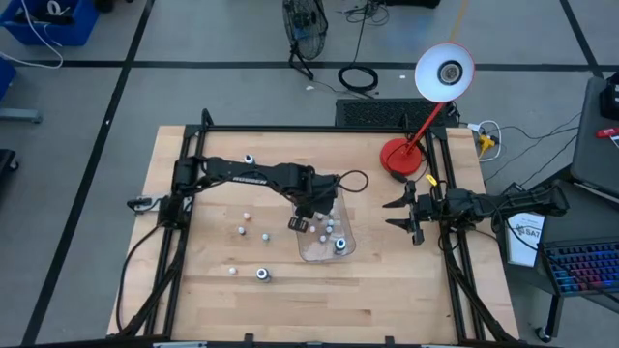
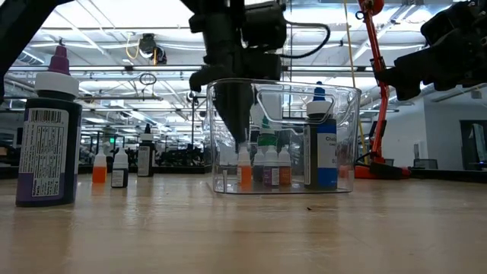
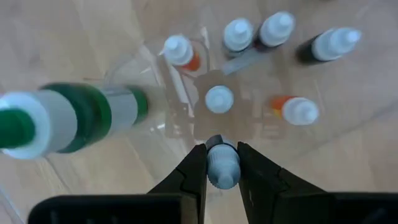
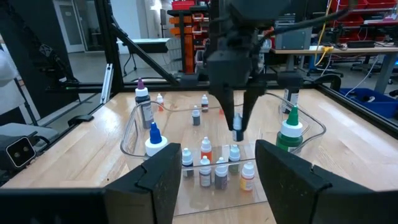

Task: Pick & Place food coloring
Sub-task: Put the small black food coloring bottle into the transparent bin, then put the small yellow food coloring bottle into the transparent bin

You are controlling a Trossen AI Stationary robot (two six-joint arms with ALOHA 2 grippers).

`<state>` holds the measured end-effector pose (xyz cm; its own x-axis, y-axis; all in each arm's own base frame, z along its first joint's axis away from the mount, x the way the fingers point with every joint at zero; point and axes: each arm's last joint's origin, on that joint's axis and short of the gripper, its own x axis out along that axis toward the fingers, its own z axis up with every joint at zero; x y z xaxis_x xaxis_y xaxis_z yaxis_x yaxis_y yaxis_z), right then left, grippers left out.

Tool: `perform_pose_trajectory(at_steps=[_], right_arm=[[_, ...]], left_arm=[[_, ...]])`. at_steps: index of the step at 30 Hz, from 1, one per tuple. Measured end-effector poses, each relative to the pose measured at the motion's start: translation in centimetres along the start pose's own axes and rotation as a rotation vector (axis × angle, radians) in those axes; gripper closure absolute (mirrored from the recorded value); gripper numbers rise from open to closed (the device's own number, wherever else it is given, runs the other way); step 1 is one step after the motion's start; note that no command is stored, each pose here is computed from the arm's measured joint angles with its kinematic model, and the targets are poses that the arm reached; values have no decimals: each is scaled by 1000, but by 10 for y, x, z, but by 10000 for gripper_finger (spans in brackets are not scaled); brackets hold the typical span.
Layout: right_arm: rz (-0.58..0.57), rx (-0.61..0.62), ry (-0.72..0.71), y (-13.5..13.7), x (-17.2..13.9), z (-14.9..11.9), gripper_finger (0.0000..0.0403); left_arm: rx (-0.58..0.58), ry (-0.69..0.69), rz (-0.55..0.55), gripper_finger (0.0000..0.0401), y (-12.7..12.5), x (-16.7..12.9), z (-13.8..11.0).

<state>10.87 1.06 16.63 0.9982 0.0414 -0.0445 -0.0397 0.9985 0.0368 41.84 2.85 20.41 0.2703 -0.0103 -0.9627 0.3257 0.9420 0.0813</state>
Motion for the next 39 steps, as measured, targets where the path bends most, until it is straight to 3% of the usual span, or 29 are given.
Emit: perform_pose_trajectory(at_steps=[10, 22, 30, 35, 39], right_arm=[[0, 0, 0, 0, 0, 0, 209], [0, 0, 0, 0, 0, 0, 209], [0, 0, 0, 0, 0, 0, 209], [-1, 0, 0, 0, 0, 0, 211], [-1, 0, 0, 0, 0, 0, 209]], left_arm=[[-14, -44, -10, 331, -2, 24, -9], [-31, -50, -15, 329, -4, 30, -13], [-45, -44, -20, 251, -7, 30, -12], [-36, -38, -31, 230, -11, 31, -11], [-30, -27, 62, 222, -9, 17, -11]])
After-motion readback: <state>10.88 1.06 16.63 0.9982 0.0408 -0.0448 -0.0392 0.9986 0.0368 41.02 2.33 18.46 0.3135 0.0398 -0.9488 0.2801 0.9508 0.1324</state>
